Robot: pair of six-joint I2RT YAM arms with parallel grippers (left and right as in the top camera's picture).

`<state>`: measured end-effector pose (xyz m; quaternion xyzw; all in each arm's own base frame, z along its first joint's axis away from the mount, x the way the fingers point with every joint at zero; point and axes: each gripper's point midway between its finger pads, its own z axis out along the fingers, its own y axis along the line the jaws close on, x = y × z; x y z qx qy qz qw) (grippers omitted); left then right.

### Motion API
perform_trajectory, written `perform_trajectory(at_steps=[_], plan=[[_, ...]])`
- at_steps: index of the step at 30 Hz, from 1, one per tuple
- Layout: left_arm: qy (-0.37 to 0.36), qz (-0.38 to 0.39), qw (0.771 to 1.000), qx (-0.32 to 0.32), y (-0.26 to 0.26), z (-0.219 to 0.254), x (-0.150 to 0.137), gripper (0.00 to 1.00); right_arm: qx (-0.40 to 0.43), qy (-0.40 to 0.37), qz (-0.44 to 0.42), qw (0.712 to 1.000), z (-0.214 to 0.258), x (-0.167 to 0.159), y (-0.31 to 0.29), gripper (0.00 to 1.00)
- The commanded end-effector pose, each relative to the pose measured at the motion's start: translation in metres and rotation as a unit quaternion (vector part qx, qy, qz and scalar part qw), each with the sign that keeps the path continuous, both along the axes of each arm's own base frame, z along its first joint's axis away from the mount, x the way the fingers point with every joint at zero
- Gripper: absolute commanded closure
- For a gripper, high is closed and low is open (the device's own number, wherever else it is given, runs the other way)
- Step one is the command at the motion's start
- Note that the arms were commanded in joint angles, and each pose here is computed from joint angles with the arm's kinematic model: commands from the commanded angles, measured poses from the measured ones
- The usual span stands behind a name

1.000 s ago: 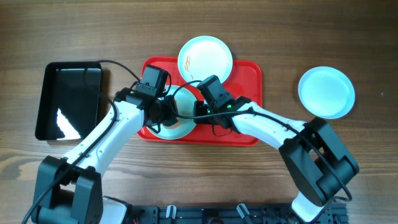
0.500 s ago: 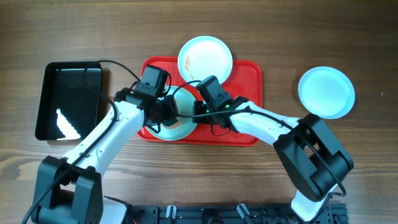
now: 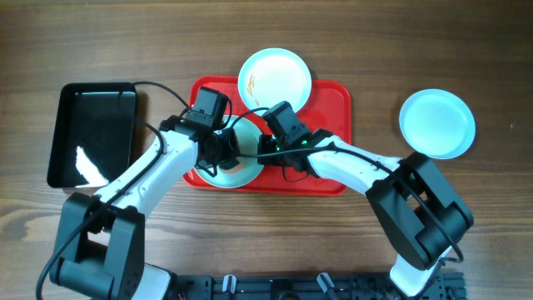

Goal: Clean dirty plates on tray and stack at the side
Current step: 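Scrub the sauce smear on the plate with the left gripper's sponge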

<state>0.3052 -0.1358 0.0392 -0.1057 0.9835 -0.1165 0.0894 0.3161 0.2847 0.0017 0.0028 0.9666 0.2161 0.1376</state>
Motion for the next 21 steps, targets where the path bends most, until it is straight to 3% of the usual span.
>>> perform_trajectory(at_steps=[1,14,21], plan=[[0.008,-0.004,1.000,0.007,0.001,-0.008,-0.002,0.96,-0.035,0.020,-0.025,0.999,-0.019,-0.004,-0.013,0.96],[0.004,0.008,1.000,0.001,-0.002,-0.011,0.003,0.96,-0.090,0.006,-0.094,0.992,0.003,-0.001,-0.047,0.96],[-0.005,-0.001,1.000,-0.007,-0.010,-0.009,0.005,0.96,-0.094,0.001,-0.090,0.991,0.003,0.000,-0.048,0.96]])
